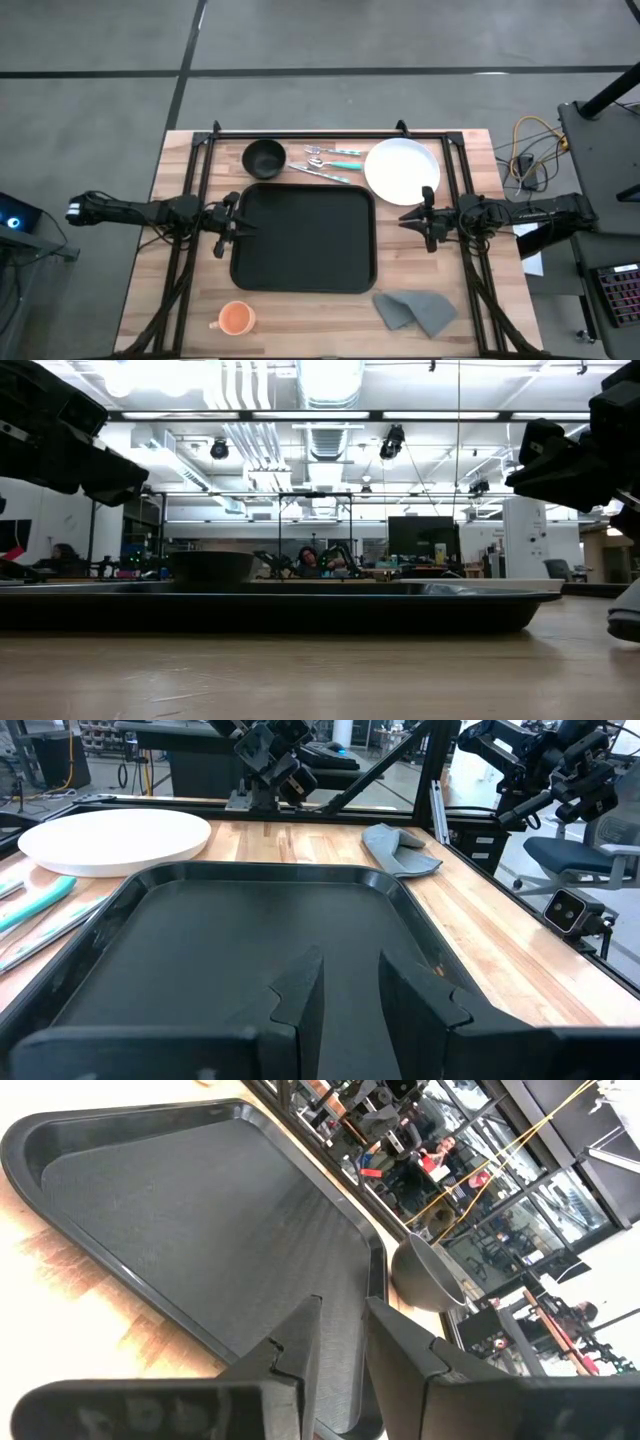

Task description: Set up tray

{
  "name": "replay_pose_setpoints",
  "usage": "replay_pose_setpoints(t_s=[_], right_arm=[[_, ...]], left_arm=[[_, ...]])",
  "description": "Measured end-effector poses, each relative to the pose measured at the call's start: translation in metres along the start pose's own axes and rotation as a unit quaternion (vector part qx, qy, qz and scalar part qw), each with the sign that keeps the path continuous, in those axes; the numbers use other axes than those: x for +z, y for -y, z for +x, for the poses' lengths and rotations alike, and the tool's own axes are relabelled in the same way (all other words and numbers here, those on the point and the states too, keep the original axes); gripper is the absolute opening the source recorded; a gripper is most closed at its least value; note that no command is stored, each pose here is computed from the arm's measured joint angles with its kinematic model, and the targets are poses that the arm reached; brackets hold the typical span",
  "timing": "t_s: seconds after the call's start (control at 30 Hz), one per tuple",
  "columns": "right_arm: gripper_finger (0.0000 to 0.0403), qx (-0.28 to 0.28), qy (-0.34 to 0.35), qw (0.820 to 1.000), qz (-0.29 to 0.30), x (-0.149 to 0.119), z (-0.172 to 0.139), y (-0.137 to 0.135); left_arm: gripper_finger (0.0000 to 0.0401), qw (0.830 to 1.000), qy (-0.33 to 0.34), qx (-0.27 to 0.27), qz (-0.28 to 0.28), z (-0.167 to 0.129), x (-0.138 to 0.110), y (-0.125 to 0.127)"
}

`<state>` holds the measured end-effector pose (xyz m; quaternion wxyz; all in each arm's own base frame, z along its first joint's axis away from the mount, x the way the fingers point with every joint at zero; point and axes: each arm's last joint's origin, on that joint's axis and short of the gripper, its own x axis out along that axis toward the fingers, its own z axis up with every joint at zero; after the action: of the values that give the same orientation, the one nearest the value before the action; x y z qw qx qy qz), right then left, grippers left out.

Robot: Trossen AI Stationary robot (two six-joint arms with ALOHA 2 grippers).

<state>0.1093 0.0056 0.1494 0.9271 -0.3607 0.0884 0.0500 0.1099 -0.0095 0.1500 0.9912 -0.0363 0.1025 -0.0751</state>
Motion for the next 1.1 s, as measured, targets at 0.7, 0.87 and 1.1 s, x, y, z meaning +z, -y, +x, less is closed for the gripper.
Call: replay_pose_setpoints(t_s=[0.7, 0.87, 1.1], right_arm=[[0.0068, 0.0, 0.0, 1.0, 0.0, 0.0001, 0.0, 0.0], [0.0068, 0.0, 0.0, 1.0, 0.0, 0.0, 0.0, 0.0], [0.0068, 0.0, 0.0, 1.0, 0.0, 0.0, 0.0, 0.0]], left_arm=[[0.008, 1.0, 0.0, 0.0, 0.0, 0.0, 0.0, 0.0], [0.008, 1.0, 0.0, 0.0, 0.0, 0.0, 0.0, 0.0], [0.008, 1.0, 0.005, -0.001, 0.002, 0.0, 0.0008, 0.0001]])
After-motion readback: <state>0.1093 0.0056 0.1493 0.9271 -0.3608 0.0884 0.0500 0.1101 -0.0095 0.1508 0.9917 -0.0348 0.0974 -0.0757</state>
